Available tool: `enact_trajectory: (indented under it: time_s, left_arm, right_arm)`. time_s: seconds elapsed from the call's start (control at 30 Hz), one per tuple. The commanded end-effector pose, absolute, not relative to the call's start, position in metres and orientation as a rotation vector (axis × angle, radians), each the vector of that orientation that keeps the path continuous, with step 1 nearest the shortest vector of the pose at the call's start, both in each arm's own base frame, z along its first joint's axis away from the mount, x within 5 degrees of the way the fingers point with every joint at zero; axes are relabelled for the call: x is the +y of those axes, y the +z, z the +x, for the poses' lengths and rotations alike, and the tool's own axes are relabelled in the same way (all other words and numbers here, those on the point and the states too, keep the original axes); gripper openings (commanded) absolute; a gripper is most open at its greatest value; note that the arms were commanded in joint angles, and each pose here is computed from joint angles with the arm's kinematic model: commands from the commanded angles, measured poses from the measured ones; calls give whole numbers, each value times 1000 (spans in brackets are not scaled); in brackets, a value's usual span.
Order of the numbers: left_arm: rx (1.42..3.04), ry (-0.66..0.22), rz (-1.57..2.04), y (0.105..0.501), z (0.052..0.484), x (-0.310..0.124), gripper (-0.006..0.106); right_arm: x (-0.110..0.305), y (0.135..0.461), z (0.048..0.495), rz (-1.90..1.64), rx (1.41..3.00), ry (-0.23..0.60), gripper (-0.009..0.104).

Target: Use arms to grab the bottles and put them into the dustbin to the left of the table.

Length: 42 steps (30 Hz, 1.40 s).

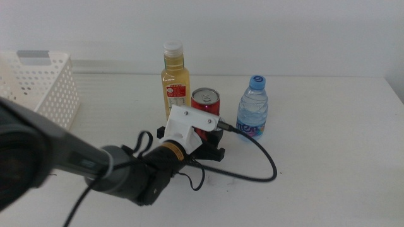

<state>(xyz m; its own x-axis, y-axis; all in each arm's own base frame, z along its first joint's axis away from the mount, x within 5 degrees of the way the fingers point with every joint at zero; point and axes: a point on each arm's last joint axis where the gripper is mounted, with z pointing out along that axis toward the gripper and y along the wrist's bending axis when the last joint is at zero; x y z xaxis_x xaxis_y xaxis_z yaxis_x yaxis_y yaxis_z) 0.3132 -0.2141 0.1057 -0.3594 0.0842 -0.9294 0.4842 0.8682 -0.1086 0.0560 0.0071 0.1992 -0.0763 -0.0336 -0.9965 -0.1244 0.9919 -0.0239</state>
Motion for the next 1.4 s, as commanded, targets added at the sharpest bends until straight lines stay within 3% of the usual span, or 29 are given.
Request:
enact_trajectory:
  time_s: [0.0,0.3,0.47,0.67,0.83,1.03,1.17,1.37]
  left_arm:
    - [1919,-433,437,127,313,-212,-1]
    - [2063,-420,507,213,280,-194,-2]
    - [2056,-418,543,250,261,-182,-2]
    - [2164,-267,677,273,244,-157,1]
    - [2439,-88,564,307,258,-107,4]
    - [2539,61,246,347,300,-8,3]
    - [2601,121,35,353,322,47,3]
    - [2665,124,-107,324,352,93,3]
  right_arm:
    - [7,199,56,-126,1637,58,85]
    - [7,199,56,-126,1637,58,85]
    - [7,199,56,-126,1637,58,85]
    - [7,199,56,-126,1637,58,85]
    - [7,199,56,-126,1637,58,85]
    - [7,199,56,-126,1637,58,85]
    - [7,199,56,-126,1637,58,85]
    - [7,199,56,-126,1637,58,85]
